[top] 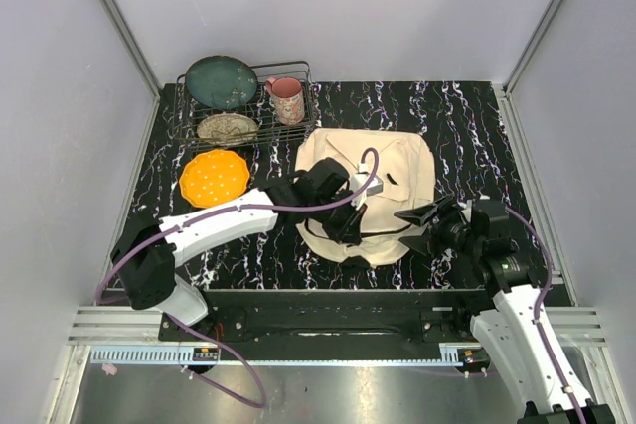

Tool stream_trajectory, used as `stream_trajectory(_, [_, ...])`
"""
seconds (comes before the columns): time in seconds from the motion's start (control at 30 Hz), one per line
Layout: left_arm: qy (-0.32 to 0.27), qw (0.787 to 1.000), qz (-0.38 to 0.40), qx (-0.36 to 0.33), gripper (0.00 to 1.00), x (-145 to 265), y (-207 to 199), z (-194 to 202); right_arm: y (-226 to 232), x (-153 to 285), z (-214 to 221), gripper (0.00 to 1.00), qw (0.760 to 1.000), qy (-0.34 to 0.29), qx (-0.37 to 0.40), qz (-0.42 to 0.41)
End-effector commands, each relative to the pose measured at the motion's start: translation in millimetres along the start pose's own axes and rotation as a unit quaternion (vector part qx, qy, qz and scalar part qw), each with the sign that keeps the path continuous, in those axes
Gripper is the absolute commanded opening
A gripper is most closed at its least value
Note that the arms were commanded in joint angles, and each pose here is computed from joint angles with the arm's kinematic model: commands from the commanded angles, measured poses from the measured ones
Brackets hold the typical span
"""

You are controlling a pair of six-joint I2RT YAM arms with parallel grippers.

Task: Pack the student bag
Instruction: Zip the student bag at the center of the board.

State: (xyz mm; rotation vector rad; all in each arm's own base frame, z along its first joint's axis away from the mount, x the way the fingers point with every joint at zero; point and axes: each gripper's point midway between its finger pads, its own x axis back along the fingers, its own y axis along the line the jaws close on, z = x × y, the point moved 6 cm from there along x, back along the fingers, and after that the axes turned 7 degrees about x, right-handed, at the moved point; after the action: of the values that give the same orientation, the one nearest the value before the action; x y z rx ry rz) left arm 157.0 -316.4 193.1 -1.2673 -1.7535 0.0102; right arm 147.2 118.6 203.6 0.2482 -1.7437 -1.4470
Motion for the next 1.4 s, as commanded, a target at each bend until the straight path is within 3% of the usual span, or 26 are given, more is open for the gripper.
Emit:
stream_trajectory(0.0, [-0.036,0.999,0.029,-0.022,0.00,1.6,-23.8,-24.0,0.0,-9.1,-2.4,0.75,0.998,0.013,-0.054,0.007])
stream_trajectory(0.2, [-0.049,0.998,0.031,-0.029,0.00,2.3,-32.9,-29.7,5.3,-18.8,0.5,0.75,0.997,0.017,-0.041,0.059])
stream_trajectory(0.53, [-0.053,0.998,0.033,-0.032,0.00,0.2,-37.9,-33.5,12.3,-53.2,7.0,0.72,0.997,0.016,-0.055,0.055])
stream_trajectory(0.63, [-0.055,0.997,0.034,-0.037,0.00,1.0,-39.4,-34.2,9.5,-60.8,3.6,0.63,0.996,0.009,-0.052,0.065])
stream_trajectory(0.77, [-0.058,0.997,0.030,-0.039,0.00,3.3,-38.6,-34.2,7.5,-64.0,1.2,0.28,0.997,0.000,-0.052,0.057])
stream_trajectory(0.8, [-0.059,0.997,0.027,-0.038,0.00,3.5,-37.7,-33.3,5.7,-63.2,1.5,0.12,0.997,-0.002,-0.051,0.059])
stream_trajectory(0.87, [-0.056,0.998,0.019,-0.037,0.00,4.1,-35.4,-31.5,3.0,-57.5,-0.2,0.03,0.997,-0.020,-0.048,0.061])
stream_trajectory(1.17, [-0.043,0.998,-0.044,-0.014,0.00,11.9,-6.7,-3.6,-27.2,-25.2,-9.1,0.00,0.987,-0.121,-0.029,0.103])
stream_trajectory(1.37, [-0.038,0.996,-0.081,0.028,0.00,29.1,28.3,21.7,-39.0,-25.5,-16.6,0.00,0.982,-0.143,-0.034,0.115])
